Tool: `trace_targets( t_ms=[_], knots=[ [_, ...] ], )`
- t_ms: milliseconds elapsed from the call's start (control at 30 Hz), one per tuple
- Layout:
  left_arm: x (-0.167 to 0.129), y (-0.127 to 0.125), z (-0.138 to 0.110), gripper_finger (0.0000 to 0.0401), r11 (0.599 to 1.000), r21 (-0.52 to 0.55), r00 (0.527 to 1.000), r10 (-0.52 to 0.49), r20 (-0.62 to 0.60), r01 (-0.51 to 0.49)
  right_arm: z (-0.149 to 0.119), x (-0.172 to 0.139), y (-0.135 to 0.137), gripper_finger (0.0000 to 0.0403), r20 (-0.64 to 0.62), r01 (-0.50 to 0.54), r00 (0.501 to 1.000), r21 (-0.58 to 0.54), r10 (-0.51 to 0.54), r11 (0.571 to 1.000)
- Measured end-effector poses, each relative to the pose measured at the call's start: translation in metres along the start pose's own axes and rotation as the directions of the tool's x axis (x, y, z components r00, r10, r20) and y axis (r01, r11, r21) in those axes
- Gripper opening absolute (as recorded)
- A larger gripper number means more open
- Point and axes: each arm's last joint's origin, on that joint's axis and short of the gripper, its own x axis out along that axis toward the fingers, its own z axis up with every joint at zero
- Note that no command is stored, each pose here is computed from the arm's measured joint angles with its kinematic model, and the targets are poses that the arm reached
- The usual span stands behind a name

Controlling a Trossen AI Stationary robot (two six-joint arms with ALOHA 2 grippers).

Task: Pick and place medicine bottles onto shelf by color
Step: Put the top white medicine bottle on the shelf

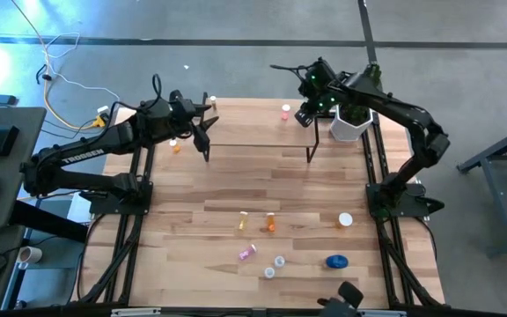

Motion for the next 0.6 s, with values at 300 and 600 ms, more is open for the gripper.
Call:
trace_targets(
  t_ms=[300, 600],
  knots=[
    [0.0, 0.0008, 0.0, 0.0193, 1.0, 0.0, 1.0, 0.023, -0.001, -0.023, -0.0008, 0.0006, 0.0012, 0.0129, -0.011, -0.031, 0.999, -0.001, 0.031, 1.0],
    [0.0, 0.0007, -0.0018, 0.0193, 1.0, 0.005, 1.0, 0.024, -0.02, -0.024, -0.0007, 0.0027, 0.0014, 0.019, -0.013, -0.036, 0.999, 0.008, 0.036, 0.999]
  ],
)
